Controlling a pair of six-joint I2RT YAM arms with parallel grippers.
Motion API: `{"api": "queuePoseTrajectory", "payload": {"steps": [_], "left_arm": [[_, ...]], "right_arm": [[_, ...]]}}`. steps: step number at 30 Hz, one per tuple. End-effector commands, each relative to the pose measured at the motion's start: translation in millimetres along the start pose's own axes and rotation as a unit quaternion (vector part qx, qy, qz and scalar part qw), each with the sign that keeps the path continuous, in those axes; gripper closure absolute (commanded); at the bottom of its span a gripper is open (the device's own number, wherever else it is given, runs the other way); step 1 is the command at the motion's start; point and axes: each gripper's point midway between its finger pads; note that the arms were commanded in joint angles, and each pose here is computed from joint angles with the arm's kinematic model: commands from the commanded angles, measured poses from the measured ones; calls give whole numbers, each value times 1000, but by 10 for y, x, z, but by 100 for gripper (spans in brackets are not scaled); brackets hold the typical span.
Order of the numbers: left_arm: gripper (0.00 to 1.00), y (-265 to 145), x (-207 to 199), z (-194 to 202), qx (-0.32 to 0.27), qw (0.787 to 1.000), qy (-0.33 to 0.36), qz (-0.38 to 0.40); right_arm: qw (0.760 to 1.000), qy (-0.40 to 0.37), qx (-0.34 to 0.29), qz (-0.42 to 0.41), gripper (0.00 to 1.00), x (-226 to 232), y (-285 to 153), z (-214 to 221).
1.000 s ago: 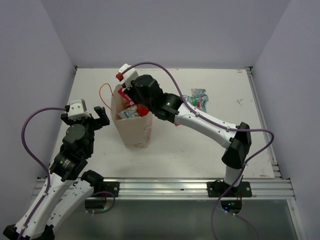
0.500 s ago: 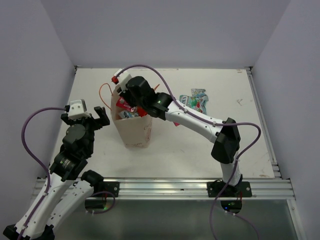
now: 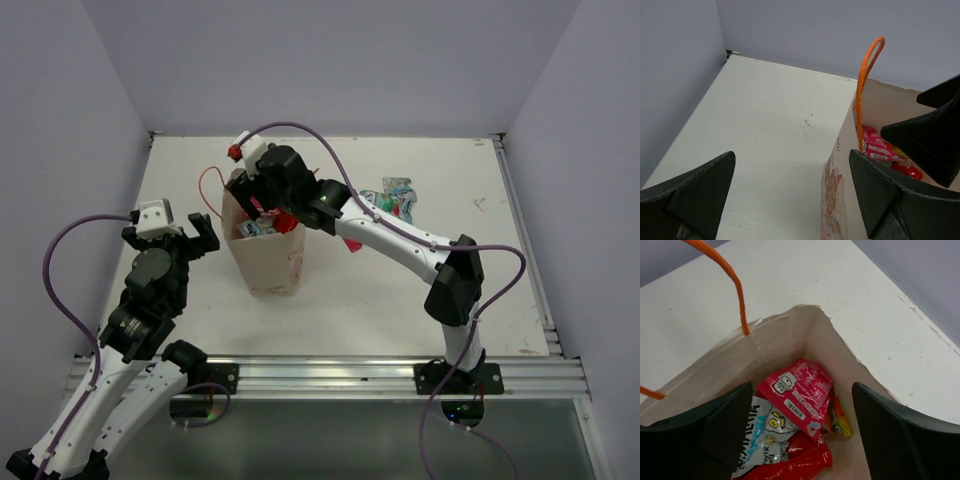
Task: Place the snacks into the paper bag
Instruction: Place the snack in the paper bag, then pick up the snack from the center of the board.
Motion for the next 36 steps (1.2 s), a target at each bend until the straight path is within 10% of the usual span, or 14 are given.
{"api": "queuePoseTrajectory", "payload": {"steps": [1, 18, 36], "left_arm": [[0, 18, -35, -70, -17, 1000, -16, 5], [0, 26, -39, -53, -15, 1000, -13, 5], [0, 22, -27, -59, -15, 1000, -14, 2]], "right_arm": [[995, 24, -90, -23, 13, -52, -516, -679], [968, 35, -216, -125, 1, 146, -1484, -1132], [966, 127, -144, 173, 1, -872, -1973, 24]]}}
Point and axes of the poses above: each gripper's point midway between its finger pads, its own y axis out along the fingers, its own x axis along the line the jaws close on, z = x × y, and after that the axes turned 4 degrees about -y, right-handed
